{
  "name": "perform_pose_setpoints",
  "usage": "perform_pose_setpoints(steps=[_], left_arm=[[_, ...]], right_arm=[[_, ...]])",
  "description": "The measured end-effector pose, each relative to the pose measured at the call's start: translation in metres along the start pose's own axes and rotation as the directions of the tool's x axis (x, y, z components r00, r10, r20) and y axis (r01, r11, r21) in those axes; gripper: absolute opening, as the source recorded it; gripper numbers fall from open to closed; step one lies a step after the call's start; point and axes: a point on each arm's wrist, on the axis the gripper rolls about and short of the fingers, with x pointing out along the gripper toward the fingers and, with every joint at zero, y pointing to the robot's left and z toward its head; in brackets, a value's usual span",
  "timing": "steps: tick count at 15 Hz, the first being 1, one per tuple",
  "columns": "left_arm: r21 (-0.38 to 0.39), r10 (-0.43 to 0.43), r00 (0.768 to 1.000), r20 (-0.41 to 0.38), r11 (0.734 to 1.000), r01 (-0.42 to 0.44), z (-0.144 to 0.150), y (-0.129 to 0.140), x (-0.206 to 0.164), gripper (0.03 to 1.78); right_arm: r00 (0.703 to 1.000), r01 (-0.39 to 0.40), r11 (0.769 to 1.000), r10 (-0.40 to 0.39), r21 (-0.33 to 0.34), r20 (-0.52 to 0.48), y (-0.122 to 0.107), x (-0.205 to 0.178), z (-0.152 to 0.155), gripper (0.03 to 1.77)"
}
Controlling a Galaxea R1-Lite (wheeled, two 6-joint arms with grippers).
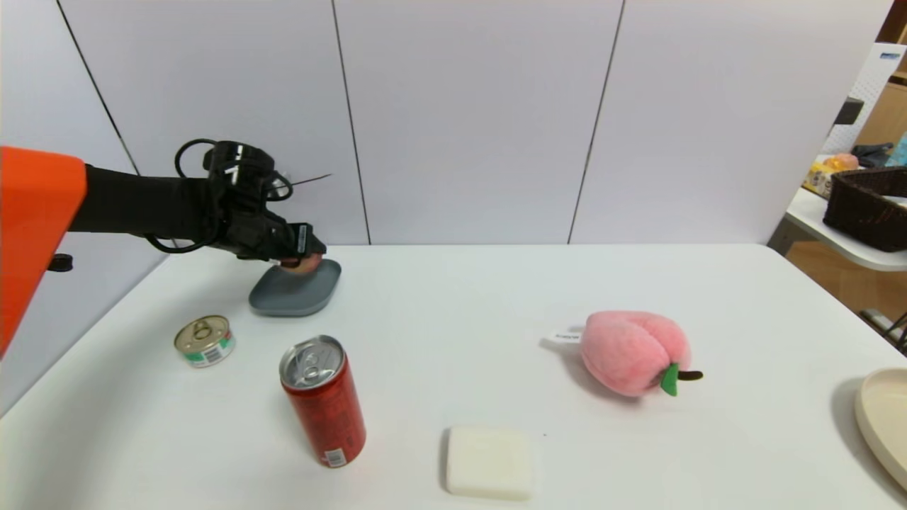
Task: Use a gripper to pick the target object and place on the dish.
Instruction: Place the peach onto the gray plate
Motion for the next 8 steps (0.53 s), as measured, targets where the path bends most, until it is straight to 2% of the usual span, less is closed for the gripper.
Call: perform_pose_setpoints(steps=[4,8], left_arm=[[-0.005,0.006,0.999,-0.033,1.000,-0.006,-0.0072,0.0027,0.0121,1.18],[-0.012,0.010,0.999,-0.048,1.000,-0.010,-0.0084,0.0028,0.0073,1.18]], right_arm=[[1.000,0.000,1.000,0.000,0.000,0.000,0.0000,0.0000,0.0000,1.71],[1.000,0.000,1.000,0.000,0.000,0.000,0.0000,0.0000,0.0000,1.71]])
